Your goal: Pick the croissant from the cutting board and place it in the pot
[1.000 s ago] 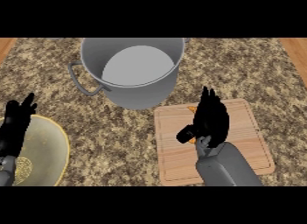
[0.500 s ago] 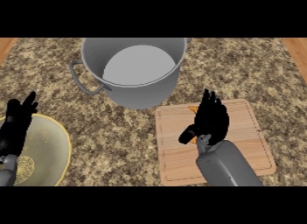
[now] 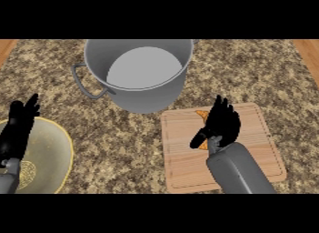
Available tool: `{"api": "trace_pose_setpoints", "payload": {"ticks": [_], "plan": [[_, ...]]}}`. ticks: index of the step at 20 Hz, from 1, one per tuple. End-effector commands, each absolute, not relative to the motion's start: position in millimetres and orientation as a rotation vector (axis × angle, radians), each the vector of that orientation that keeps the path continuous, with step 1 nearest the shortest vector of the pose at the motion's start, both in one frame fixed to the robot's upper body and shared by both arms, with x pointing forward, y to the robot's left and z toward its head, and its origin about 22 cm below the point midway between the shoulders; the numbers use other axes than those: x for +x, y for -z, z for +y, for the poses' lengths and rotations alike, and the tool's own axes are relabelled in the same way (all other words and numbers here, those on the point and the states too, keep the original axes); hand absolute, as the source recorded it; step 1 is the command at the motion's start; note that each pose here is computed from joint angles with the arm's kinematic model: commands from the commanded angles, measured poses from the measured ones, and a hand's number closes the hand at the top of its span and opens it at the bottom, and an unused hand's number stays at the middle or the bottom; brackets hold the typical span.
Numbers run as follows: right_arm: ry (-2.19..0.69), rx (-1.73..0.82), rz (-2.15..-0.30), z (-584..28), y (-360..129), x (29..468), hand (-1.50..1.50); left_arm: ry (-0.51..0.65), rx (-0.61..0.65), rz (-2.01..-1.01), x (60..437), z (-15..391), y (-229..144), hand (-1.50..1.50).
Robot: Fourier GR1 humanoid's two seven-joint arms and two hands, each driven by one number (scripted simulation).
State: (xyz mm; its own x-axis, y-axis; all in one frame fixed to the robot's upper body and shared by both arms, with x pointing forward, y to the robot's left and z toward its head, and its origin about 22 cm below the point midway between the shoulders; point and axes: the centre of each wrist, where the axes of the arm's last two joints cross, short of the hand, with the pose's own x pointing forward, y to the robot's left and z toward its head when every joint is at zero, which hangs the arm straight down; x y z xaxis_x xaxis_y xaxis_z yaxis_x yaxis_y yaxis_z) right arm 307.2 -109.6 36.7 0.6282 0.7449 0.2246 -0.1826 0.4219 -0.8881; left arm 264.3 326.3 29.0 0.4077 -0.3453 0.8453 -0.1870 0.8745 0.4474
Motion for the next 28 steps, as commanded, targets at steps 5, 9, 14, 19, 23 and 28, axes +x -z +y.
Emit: {"api": "trace_pose_setpoints", "payload": {"ticks": [5, 9, 14, 19, 23, 28], "plan": [[-0.55, -0.968, -0.529, -110.7, -22.4, 320.1, -1.5, 0.102, 0.524, -1.158, 250.8, 324.5, -27.1, 0.0], [-0.545, -0.952, -0.534, -117.9, -27.7, 314.0, -1.5, 0.109, 0.518, -1.171, 272.1, 328.6, -28.9, 0.0], [-0.527, -0.943, -0.523, -114.4, -9.2, 316.3, -1.5, 0.108, 0.514, -1.163, 263.6, 318.4, -30.3, 0.0], [-0.536, -0.914, -0.513, -124.0, 7.7, 311.3, -1.5, 0.094, 0.515, -1.179, 273.9, 322.6, -25.5, 0.0], [-0.547, -0.904, -0.575, -125.4, 4.3, 323.8, 1.5, 0.104, 0.53, -1.163, 265.7, 326.8, -35.6, 0.0], [-0.638, -1.063, -0.613, -129.9, 31.8, 319.1, 1.5, 0.106, 0.525, -1.155, 255.5, 340.2, -33.6, 0.0]]}}
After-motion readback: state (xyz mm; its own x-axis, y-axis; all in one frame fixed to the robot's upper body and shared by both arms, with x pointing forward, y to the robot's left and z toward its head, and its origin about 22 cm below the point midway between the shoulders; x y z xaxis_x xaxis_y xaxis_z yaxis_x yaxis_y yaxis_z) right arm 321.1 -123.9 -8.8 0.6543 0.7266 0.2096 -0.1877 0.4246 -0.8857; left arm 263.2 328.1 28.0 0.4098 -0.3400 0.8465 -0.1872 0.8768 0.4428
